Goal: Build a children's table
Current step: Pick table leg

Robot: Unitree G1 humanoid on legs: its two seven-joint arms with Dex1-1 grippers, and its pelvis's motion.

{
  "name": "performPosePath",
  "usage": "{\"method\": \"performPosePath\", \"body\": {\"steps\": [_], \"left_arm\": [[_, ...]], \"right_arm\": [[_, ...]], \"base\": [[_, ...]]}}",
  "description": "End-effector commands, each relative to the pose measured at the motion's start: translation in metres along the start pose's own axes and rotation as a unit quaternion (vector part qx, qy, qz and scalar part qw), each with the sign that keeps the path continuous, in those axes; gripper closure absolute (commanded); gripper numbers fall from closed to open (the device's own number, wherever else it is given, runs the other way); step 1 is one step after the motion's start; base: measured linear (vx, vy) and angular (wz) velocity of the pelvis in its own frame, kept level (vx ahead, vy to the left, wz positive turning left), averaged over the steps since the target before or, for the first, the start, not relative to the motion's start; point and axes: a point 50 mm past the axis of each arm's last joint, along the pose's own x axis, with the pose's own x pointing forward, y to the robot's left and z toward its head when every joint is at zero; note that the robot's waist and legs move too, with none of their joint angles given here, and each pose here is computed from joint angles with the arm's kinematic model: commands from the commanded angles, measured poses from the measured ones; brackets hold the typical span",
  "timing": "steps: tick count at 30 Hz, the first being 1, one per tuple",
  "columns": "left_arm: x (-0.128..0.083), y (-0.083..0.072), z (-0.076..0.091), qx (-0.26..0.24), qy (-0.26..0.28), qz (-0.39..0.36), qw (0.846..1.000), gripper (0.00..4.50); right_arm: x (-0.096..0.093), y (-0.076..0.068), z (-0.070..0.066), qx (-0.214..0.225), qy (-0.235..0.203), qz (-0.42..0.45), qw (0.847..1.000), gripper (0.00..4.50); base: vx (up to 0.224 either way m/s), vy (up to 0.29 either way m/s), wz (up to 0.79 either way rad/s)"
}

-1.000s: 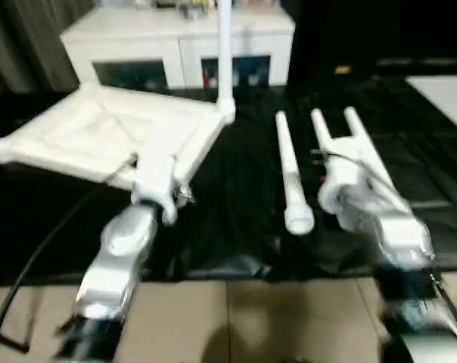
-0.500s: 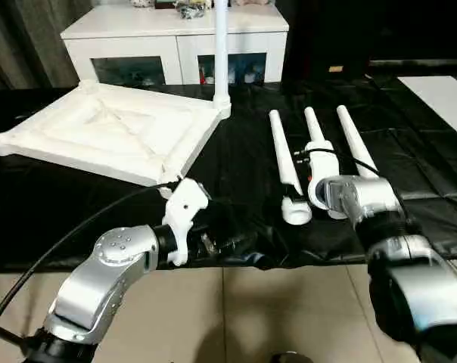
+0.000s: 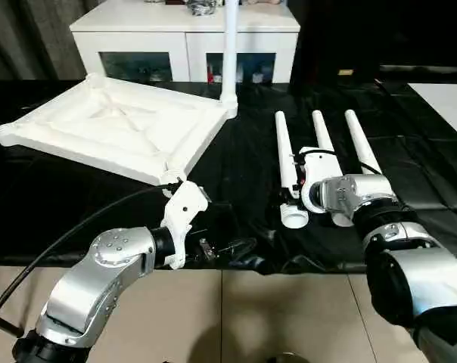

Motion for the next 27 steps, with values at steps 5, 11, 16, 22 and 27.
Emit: {"method": "performPosePath", "body": {"steps": [5,11,16,22,27], "left_arm": [[-0.003,0.003,0.005,0.002,-0.002,0.009,1.0,0.0],[-0.003,0.017,0.007,-0.003,-0.013,0.071,0.997,0.0],[-0.004,0.033,0.017,-0.002,-0.051,0.13,0.99,0.0],[-0.002,0.053,0.04,-0.038,-0.121,0.21,0.97,0.0],[0.01,0.061,0.06,-0.134,-0.195,0.211,0.948,0.0]], "right_arm": [[0.001,-0.006,-0.006,0.018,0.015,-0.011,1.0,1.65],[0.0,-0.01,-0.006,0.044,-0.003,-0.012,0.999,2.09],[-0.006,-0.012,0.011,0.055,-0.129,0.025,0.99,2.39],[-0.036,-0.006,0.029,0.024,-0.3,0.135,0.944,2.55],[-0.078,0.009,0.025,0.031,-0.379,0.311,0.871,2.62]], "base": [[0.0,0.0,0.0],[0.0,0.0,0.0],[0.0,0.0,0.0],[0.0,0.0,0.0],[0.0,0.0,0.0]]}}
